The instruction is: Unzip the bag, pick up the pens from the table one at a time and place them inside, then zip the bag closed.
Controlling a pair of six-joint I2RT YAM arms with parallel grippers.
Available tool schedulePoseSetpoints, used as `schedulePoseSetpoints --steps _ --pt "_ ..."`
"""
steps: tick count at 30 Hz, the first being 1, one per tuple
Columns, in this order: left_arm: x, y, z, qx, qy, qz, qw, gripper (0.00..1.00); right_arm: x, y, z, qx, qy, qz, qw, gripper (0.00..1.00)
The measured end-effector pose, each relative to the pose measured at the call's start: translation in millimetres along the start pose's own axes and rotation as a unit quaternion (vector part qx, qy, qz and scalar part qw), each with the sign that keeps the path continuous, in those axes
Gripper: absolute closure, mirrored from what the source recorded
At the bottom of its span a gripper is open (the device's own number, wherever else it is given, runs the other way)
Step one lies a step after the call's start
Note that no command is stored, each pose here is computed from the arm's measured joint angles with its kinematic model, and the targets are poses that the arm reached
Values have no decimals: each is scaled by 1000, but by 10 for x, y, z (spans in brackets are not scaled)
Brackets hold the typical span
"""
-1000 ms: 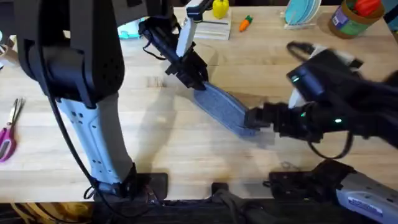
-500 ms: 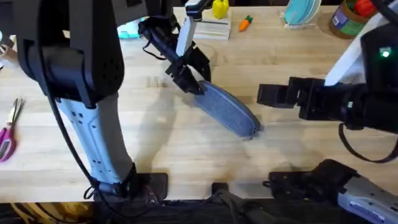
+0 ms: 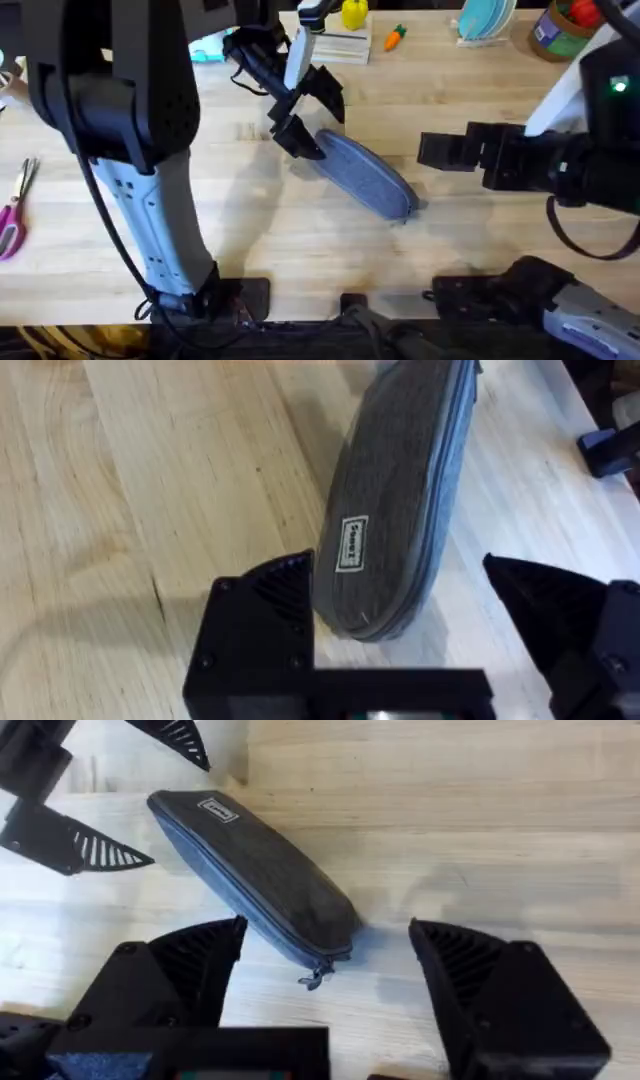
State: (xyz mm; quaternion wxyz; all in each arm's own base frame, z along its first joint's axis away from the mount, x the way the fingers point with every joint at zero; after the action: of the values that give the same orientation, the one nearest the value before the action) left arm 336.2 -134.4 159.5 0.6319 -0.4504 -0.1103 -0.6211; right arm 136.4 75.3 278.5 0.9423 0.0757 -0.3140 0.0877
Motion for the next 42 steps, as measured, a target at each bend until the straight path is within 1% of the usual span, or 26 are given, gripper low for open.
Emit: schedulePoseSetpoints --steps 4,6,8,10,12,14,16,19,21,23,26,28,30,32,34,36,38,40,42 --pt "-9 -19 17 -4 -1 8 1000 4 1 -2 0 -2 -1 19 1000 5" --pt "-5 -51 57 -9 -2 21 1000 4 1 -3 0 -2 -1 29 1000 5" --pt "24 -75 140 -6 -5 26 1000 4 2 -4 0 -3 -1 37 999 5" --pt "79 -121 263 8 -6 21 1000 2 3 -4 0 -3 -1 45 999 4" --pt "155 -207 416 33 -3 4 999 2 4 -4 1 -3 -2 52 999 4" --pt "245 -358 591 64 6 -17 998 2 7 -6 2 -5 -3 56 998 4" --pt "332 -550 766 98 18 -36 994 2 16 -4 2 -5 -6 60 998 4" --pt "440 -852 987 149 36 -43 987 2 37 -2 4 -6 -13 65 998 4" --pt "481 -1047 1097 178 51 -35 982 2 55 -3 7 -9 -20 66 998 4" --pt "518 -1261 1183 207 69 -18 976 2 79 -5 10 -14 -29 65 997 4" --pt "589 -1562 1274 256 87 7 963 2 112 -3 14 -16 -40 64 997 4" --pt "640 -1766 1312 287 88 24 954 3 118 -6 17 -19 -43 64 997 4" --pt "685 -1976 1339 318 82 49 943 4 121 -6 20 -19 -43 63 997 4" --pt "717 -2180 1358 350 69 85 930 5 126 -7 27 -20 -45 63 997 4" --pt "731 -2359 1371 380 52 134 914 5 134 -6 35 -20 -47 63 997 4" --pt "728 -2506 1383 410 31 196 890 5 140 -5 42 -20 -48 63 997 4" --pt "713 -2601 1392 431 10 263 863 5 145 -5 48 -20 -49 62 997 4" --pt "688 -2659 1390 440 -12 331 835 5 147 -6 50 -21 -50 62 997 4" --pt "666 -2682 1385 442 -31 391 807 5 147 -7 51 -21 -51 62 997 4"
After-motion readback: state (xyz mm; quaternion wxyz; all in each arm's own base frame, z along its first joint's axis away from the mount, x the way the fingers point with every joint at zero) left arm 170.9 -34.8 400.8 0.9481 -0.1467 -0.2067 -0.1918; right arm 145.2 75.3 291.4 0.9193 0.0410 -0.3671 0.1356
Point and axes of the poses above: each hand's point on the last joint's axis, 136 mm out from that joint toward the fingers, its own z axis back along the fingers, its own y axis along the line the jaws close on, x = y × z, the point moved 10 cm from there along z, back along the fingers, and after that the axes turned 15 degrees about z, right-handed, at the moved point
